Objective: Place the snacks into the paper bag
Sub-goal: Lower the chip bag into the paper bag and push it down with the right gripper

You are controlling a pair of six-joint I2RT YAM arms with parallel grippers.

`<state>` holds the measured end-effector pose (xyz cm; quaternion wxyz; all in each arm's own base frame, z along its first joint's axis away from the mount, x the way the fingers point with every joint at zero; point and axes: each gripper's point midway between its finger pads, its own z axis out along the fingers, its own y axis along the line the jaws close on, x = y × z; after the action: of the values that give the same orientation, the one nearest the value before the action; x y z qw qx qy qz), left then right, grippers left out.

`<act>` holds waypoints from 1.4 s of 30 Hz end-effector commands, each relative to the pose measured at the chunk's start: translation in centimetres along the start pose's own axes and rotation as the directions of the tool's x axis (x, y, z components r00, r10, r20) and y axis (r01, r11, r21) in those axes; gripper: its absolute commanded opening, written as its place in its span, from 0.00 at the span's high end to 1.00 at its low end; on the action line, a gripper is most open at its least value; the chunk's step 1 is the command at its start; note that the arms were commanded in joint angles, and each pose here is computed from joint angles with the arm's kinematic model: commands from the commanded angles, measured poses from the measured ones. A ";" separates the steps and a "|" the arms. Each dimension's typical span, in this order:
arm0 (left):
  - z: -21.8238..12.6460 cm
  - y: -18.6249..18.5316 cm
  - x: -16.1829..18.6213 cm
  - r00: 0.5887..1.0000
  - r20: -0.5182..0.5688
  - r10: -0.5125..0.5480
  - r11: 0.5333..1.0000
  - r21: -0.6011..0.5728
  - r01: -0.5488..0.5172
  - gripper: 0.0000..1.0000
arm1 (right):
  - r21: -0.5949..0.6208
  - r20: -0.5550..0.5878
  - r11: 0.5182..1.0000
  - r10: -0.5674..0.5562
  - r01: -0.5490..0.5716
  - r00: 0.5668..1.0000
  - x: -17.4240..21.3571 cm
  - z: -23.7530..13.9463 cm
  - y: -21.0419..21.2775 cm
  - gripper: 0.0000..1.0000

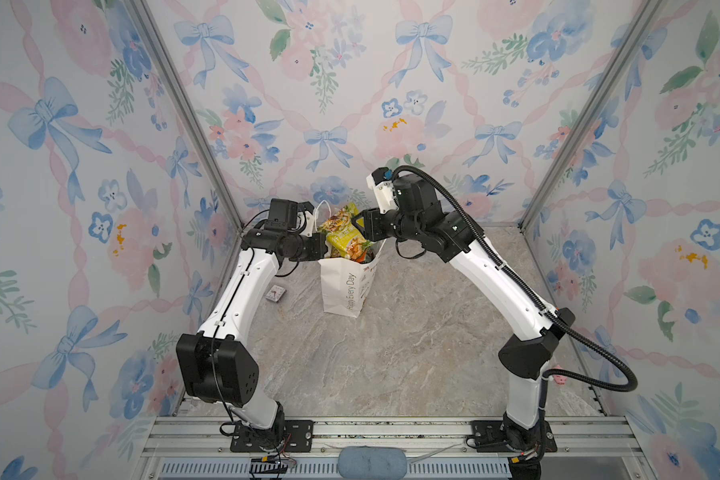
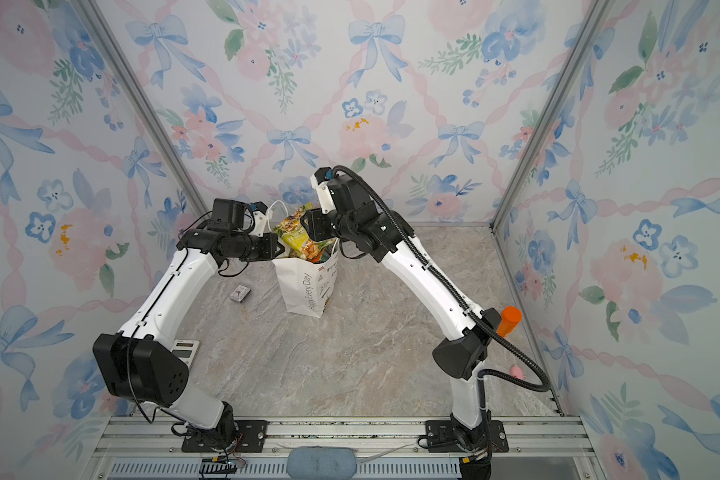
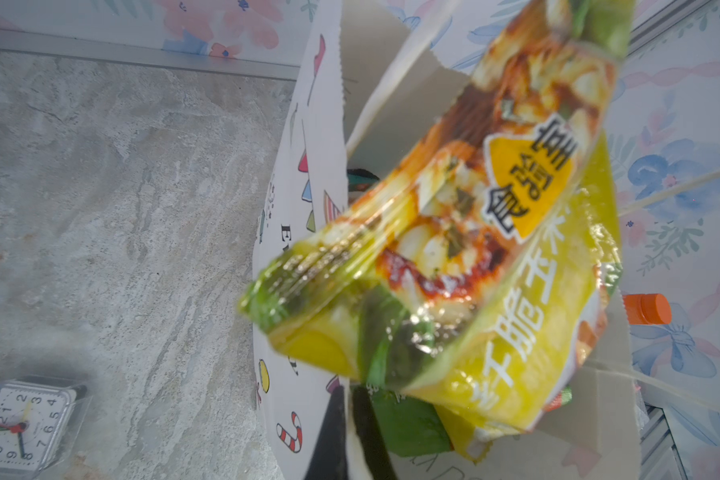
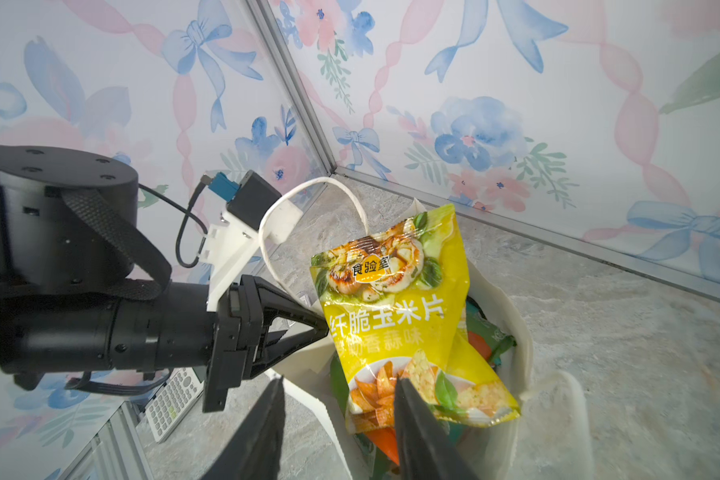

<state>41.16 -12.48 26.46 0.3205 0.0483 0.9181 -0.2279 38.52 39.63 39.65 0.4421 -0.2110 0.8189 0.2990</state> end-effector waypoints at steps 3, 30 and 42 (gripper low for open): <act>-0.5 -0.7 -0.5 1.000 0.026 0.004 0.999 0.031 -0.005 1.00 | 0.090 -0.090 0.995 -0.045 0.053 0.995 2.8 4.2 -0.6 0.55; -0.8 -0.9 -0.6 0.999 0.035 0.007 0.999 0.037 -0.009 1.00 | 0.245 -0.112 0.967 -0.037 0.064 0.993 5.1 8.5 -4.9 0.55; -0.7 -0.8 -0.6 0.999 0.032 0.006 0.999 0.035 -0.007 1.00 | 0.154 -0.169 0.981 -0.091 0.117 0.981 6.7 9.2 -1.3 0.47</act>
<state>41.17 -12.43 26.48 0.3208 0.0478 0.9181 -0.2277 41.93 43.74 30.69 0.4197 -0.2216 0.8582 0.1956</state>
